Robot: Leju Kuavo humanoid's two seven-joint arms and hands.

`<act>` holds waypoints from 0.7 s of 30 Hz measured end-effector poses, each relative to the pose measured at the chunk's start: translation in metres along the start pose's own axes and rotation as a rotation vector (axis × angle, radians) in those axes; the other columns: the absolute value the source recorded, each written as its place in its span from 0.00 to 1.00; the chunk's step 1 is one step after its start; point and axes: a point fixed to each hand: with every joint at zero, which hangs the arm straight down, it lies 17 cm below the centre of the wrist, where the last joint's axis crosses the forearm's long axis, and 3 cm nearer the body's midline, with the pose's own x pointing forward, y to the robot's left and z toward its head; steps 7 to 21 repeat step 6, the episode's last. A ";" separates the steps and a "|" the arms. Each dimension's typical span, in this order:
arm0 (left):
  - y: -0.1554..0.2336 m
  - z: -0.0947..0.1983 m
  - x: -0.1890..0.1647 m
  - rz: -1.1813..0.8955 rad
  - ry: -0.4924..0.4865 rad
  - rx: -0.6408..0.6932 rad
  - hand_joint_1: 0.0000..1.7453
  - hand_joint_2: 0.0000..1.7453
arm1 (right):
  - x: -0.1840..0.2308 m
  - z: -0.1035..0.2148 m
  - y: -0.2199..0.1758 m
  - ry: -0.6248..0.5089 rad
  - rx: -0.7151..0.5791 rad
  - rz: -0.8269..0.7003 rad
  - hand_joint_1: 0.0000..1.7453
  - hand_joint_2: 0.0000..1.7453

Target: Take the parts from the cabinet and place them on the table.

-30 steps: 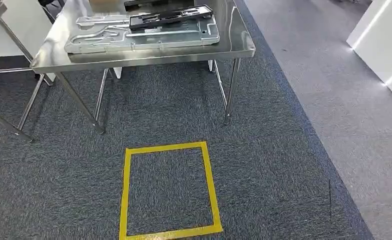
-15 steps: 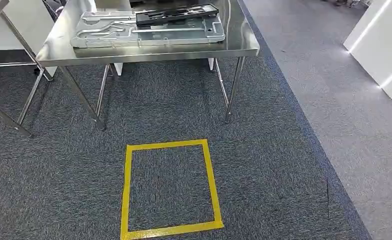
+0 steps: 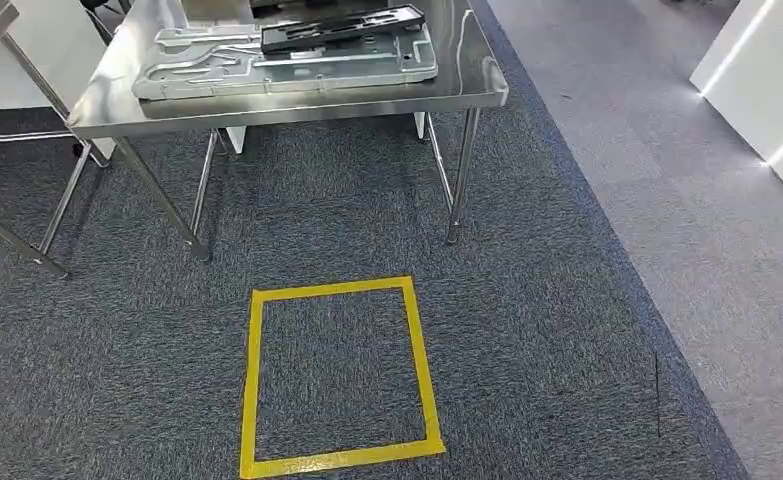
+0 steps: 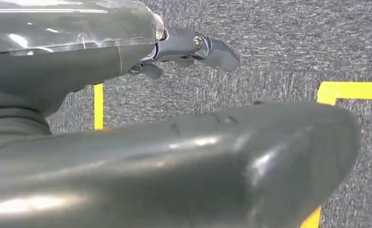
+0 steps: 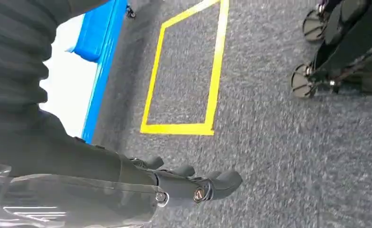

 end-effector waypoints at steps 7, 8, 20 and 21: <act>0.001 0.000 -0.002 0.013 0.017 0.005 0.00 1.00 | -0.001 0.000 0.000 0.003 0.001 -0.001 0.00 0.00; 0.001 0.000 -0.002 0.013 0.017 0.005 0.00 1.00 | -0.001 0.000 0.000 0.003 0.001 -0.001 0.00 0.00; 0.001 0.000 -0.002 0.013 0.017 0.005 0.00 1.00 | -0.001 0.000 0.000 0.003 0.001 -0.001 0.00 0.00; 0.001 0.000 -0.002 0.013 0.017 0.005 0.00 1.00 | -0.001 0.000 0.000 0.003 0.001 -0.001 0.00 0.00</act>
